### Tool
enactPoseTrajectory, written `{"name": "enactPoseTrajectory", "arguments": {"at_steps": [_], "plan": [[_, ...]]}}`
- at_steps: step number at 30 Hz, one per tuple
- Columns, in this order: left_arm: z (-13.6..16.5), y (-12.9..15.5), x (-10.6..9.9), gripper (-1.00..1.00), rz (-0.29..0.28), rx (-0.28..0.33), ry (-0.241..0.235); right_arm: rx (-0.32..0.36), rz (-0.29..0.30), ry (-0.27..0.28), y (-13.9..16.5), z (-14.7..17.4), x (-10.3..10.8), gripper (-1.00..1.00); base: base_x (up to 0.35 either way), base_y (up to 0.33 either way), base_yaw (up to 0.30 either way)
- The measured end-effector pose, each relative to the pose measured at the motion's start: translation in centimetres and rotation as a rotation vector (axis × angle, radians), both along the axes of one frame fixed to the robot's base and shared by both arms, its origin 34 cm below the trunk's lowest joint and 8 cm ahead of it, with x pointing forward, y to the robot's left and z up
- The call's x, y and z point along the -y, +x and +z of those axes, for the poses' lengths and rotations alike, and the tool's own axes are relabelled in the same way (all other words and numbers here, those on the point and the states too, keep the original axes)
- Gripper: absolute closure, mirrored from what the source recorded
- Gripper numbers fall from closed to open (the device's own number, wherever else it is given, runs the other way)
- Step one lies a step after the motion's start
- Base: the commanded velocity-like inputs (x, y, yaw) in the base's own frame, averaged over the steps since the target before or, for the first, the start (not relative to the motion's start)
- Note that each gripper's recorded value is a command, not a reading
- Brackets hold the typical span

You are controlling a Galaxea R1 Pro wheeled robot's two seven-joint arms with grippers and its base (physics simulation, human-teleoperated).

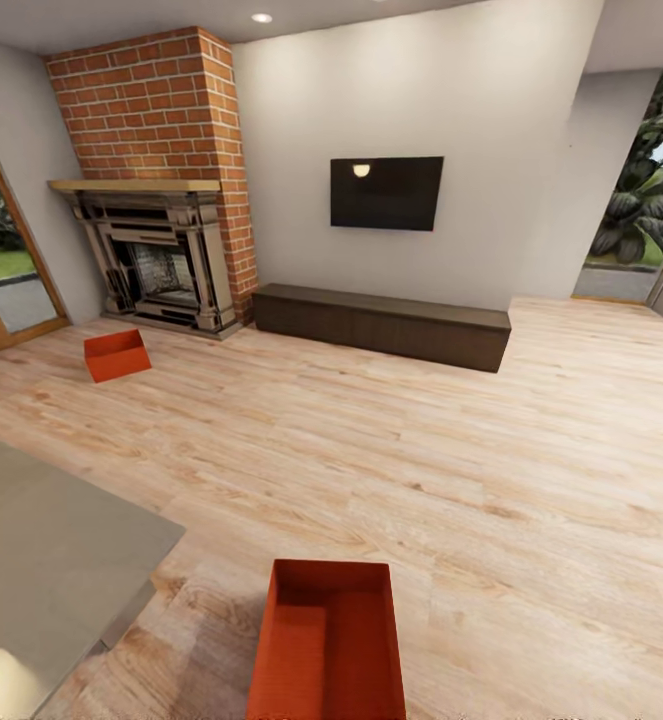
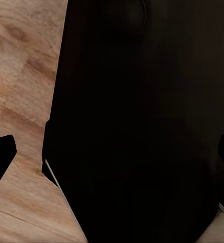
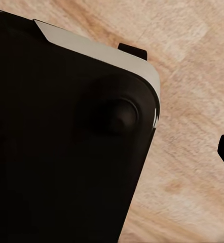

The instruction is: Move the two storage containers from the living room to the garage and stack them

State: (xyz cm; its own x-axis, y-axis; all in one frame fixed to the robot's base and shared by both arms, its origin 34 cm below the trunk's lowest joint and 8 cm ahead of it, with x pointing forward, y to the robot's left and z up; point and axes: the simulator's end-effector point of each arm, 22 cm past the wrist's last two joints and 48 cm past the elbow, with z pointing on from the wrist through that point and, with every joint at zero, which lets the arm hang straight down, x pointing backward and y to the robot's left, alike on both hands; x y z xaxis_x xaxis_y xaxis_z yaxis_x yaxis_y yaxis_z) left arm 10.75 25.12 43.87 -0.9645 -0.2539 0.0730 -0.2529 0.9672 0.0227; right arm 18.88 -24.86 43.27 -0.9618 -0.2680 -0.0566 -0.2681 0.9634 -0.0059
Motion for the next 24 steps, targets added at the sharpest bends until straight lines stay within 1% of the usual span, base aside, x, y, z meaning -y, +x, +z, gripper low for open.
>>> {"name": "enactPoseTrajectory", "arguments": {"at_steps": [24], "plan": [[0.2, -1.5, 0.0, -1.0, 0.0, -0.039, 0.0, -0.039, 0.001, 0.001, -1.5, -0.2, -0.1, -1.0, 0.0, 0.0, 0.0]]}}
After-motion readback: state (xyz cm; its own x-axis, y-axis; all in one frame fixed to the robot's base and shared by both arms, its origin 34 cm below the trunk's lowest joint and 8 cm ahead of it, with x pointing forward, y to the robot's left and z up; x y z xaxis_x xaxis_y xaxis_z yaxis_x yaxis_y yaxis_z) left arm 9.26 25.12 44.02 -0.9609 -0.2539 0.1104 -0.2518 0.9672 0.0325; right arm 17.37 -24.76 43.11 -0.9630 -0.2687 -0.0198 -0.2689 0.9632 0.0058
